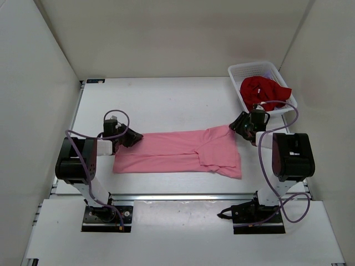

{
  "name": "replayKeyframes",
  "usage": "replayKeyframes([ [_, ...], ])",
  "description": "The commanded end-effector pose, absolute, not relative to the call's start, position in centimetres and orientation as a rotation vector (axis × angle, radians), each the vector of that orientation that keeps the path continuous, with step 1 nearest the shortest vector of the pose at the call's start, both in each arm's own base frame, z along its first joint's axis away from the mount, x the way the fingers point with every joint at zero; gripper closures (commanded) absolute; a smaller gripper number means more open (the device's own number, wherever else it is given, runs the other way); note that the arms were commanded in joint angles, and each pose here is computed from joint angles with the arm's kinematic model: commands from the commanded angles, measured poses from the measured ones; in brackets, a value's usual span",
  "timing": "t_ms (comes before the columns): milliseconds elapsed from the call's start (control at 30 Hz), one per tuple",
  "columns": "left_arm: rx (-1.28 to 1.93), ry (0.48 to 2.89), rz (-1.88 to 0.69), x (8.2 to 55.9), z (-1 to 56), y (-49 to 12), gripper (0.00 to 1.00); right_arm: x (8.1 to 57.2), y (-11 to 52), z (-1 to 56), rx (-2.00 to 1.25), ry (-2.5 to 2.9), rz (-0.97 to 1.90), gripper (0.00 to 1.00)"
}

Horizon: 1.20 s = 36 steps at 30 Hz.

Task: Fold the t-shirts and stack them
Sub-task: Fold the other side of the tshirt into a rectangle, then rotate the tshirt 90 degrees

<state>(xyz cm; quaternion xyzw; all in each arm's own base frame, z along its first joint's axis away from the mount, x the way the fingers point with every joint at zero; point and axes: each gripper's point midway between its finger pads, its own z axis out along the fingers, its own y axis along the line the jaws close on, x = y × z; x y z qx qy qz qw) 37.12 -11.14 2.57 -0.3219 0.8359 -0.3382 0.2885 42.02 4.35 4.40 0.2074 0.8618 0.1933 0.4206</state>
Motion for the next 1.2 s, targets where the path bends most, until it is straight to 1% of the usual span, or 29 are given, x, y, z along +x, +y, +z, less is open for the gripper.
replayKeyframes([
  [0,-0.87,2.214,-0.941,37.1,2.8,-11.0,0.68,43.3,4.5,4.6,0.521,2.131,0.535,0.65],
  [33,-0.869,2.215,-0.937,37.2,2.8,-11.1,0.68,43.4,4.2,4.6,0.534,2.124,0.522,0.66],
  [67,-0.859,2.212,-0.938,37.2,3.0,-11.0,0.69,43.3,4.3,4.3,0.54,2.135,0.535,0.69],
  [100,-0.863,2.213,-0.943,37.2,3.0,-11.1,0.69,43.4,4.3,4.4,0.54,2.129,0.537,0.76],
  [133,-0.872,2.204,-0.933,37.4,3.1,-10.8,0.69,43.5,4.2,4.6,0.547,2.12,0.535,0.79],
  [167,-0.89,2.208,-0.936,37.1,2.8,-10.6,0.69,43.3,4.1,4.3,0.55,2.123,0.529,0.84],
  [200,-0.9,2.2,-0.935,37.2,2.8,-10.3,0.69,43.5,4.3,4.9,0.554,2.102,0.527,0.88],
  [233,-0.92,2.192,-0.939,37.2,2.8,-10.0,0.7,43.3,4.2,4.5,0.562,2.108,0.528,0.89],
  [300,-0.933,2.196,-0.92,36.8,2.4,-9.6,0.69,42.8,3.7,4.4,0.583,2.109,0.482,0.96],
  [333,-0.947,2.193,-0.923,36.7,2.4,-9.7,0.7,42.6,3.3,4.5,0.594,2.104,0.466,0.99],
  [433,-1.015,2.145,-0.882,36.8,2.4,-7.5,0.7,41.5,1.8,4.2,0.678,2.089,0.428,1.0],
  [633,-1.062,2.11,-0.869,36.7,2.6,-6.6,0.7,41.3,1.2,3.9,0.709,2.114,0.405,1.0],
  [767,-1.005,2.064,-0.922,37.3,4.6,-7.2,0.69,41.6,1.8,4.9,0.691,2.098,0.44,0.93],
  [867,-0.912,2.037,-0.95,38.3,7.1,-8.2,0.67,41.9,2.1,6.3,0.658,2.083,0.437,0.83],
  [933,-0.866,2.026,-0.943,38.6,8.7,-8.6,0.66,41.6,2.4,7.2,0.655,2.075,0.444,0.7],
  [967,-0.823,2.008,-0.931,38.9,10.0,-8.7,0.65,41.3,2.4,7.9,0.639,2.067,0.442,0.67],
  [1000,-0.753,2.013,-0.948,38.8,11.2,-10.0,0.65,41.4,2.4,9.1,0.63,2.041,0.439,0.6],
  [1033,-0.724,2.01,-0.944,38.6,12.0,-10.5,0.64,40.9,2.5,8.9,0.626,2.055,0.416,0.57],
  [1100,-0.639,1.998,-0.94,38.7,13.9,-11.2,0.63,40.3,2.9,10.3,0.592,2.037,0.398,0.58],
  [1133,-0.608,2.012,-0.951,38.0,14.2,-12.1,0.63,39.5,3.9,9.8,0.575,2.063,0.397,0.6],
  [1167,-0.552,2.037,-0.953,37.4,14.4,-13.1,0.63,38.9,4.7,10.1,0.559,2.069,0.402,0.68],
])
